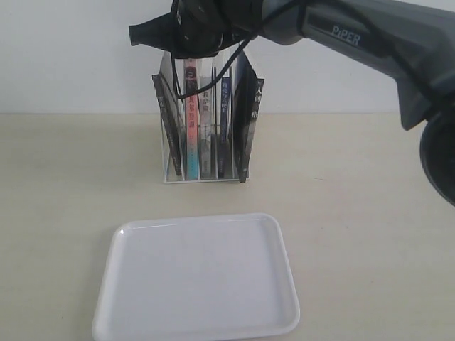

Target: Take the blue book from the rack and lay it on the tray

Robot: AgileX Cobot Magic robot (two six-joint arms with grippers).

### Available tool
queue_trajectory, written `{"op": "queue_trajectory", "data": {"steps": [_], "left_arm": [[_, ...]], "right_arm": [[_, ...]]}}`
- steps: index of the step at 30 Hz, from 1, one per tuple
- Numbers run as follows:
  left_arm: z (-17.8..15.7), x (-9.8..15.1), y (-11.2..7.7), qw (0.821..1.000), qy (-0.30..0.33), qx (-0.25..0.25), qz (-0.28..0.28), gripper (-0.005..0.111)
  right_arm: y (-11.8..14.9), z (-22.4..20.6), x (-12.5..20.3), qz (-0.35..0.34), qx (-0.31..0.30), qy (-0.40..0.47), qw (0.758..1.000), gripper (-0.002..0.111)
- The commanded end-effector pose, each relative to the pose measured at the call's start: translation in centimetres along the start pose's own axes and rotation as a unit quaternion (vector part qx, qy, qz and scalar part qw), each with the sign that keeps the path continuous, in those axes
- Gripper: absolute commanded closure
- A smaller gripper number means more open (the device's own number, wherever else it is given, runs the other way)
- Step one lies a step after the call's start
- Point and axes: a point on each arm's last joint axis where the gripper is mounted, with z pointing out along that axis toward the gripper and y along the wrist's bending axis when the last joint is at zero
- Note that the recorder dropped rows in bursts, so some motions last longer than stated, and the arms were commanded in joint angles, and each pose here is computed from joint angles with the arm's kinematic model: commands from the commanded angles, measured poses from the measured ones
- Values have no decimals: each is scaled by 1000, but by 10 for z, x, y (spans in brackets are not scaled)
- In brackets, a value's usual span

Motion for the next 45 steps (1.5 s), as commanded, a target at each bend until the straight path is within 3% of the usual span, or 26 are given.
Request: {"op": "queue_trajectory", "data": {"steps": [1,27,35,45], "left_arm": [[0,0,0,1000,-3,-1,1,102],[0,0,0,1000,-3,-1,1,102],[0,0,0,1000,-3,-1,1,102],[0,0,0,1000,-3,-1,1,102]], "right_arm": [[-4,-17,-20,-11,1,-50,999,108],[1,17,7,-11,5,-20,1000,108],[2,18,10,-3,0,-3,1000,81],[-3,18,17,-23,25,35,999,79]]}}
